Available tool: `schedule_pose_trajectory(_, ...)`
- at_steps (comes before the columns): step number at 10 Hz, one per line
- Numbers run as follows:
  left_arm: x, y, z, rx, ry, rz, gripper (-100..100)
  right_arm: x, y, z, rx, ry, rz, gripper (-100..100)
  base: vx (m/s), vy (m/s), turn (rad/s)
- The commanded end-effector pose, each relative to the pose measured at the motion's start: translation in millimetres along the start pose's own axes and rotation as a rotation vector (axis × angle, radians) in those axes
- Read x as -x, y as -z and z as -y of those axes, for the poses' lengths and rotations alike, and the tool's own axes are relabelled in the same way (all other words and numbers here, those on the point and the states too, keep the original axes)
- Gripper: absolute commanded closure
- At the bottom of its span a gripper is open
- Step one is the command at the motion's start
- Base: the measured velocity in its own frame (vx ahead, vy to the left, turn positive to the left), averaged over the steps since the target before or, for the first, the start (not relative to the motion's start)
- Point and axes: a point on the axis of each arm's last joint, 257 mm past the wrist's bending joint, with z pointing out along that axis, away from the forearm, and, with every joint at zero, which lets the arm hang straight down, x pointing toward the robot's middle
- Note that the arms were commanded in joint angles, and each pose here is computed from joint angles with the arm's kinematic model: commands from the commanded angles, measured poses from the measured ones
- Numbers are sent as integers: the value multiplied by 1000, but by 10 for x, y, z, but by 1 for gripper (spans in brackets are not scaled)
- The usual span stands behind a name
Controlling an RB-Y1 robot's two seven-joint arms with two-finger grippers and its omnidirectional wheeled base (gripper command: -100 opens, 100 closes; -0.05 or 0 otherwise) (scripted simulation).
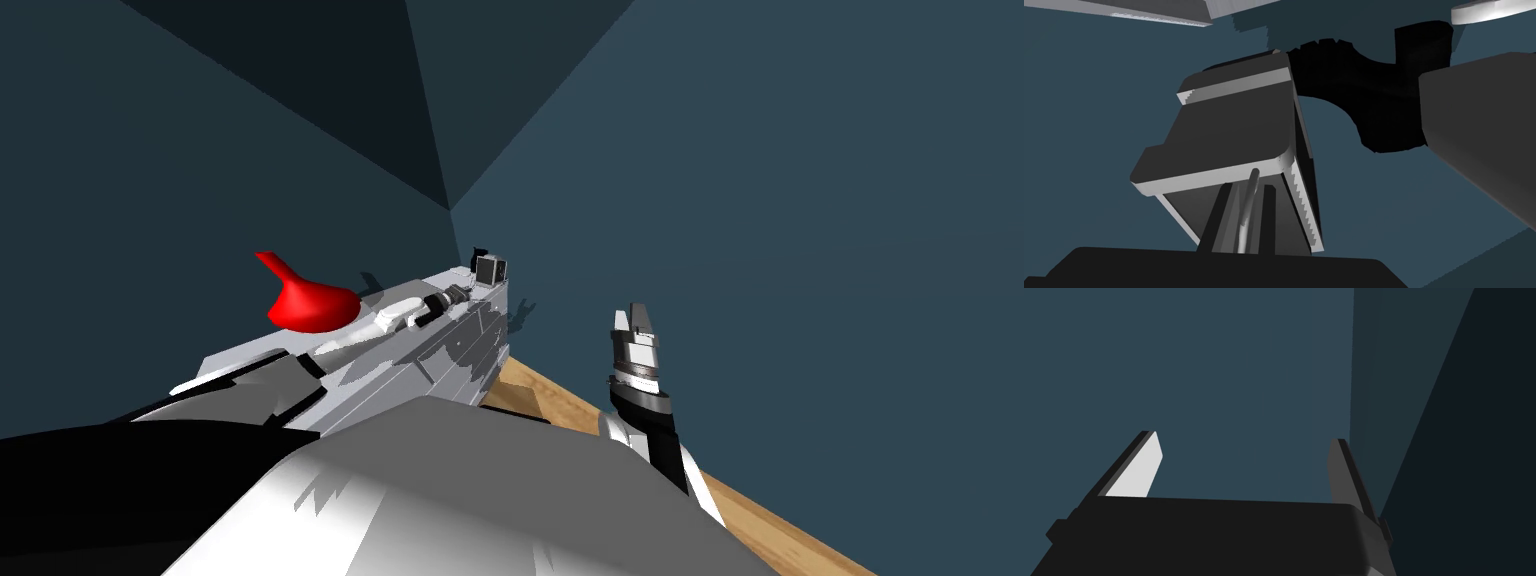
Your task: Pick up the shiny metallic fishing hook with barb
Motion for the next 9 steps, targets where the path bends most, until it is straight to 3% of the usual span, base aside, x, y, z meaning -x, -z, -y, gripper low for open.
schedule_pose_trajectory(1,102,17,143,-24,2,18,100,0,0,0,0,0,0,0,61,-5,-13)
schedule_pose_trajectory(2,185,13,223,-40,2,34,100,0,-1,0,0,0,0,0,13,8,-57)
schedule_pose_trajectory(3,-120,149,226,-23,13,-30,100,0,-1,-1,0,0,0,0,99,6,223)
schedule_pose_trajectory(6,171,141,524,-81,15,26,100,0,-1,0,0,0,0,0,63,-8,57)
schedule_pose_trajectory(7,-101,283,580,-73,30,-34,100,0,-1,-1,0,0,0,0,103,-4,273)
schedule_pose_trajectory(9,148,291,830,-122,34,13,100,0,0,0,0,0,0,0,80,-17,81)
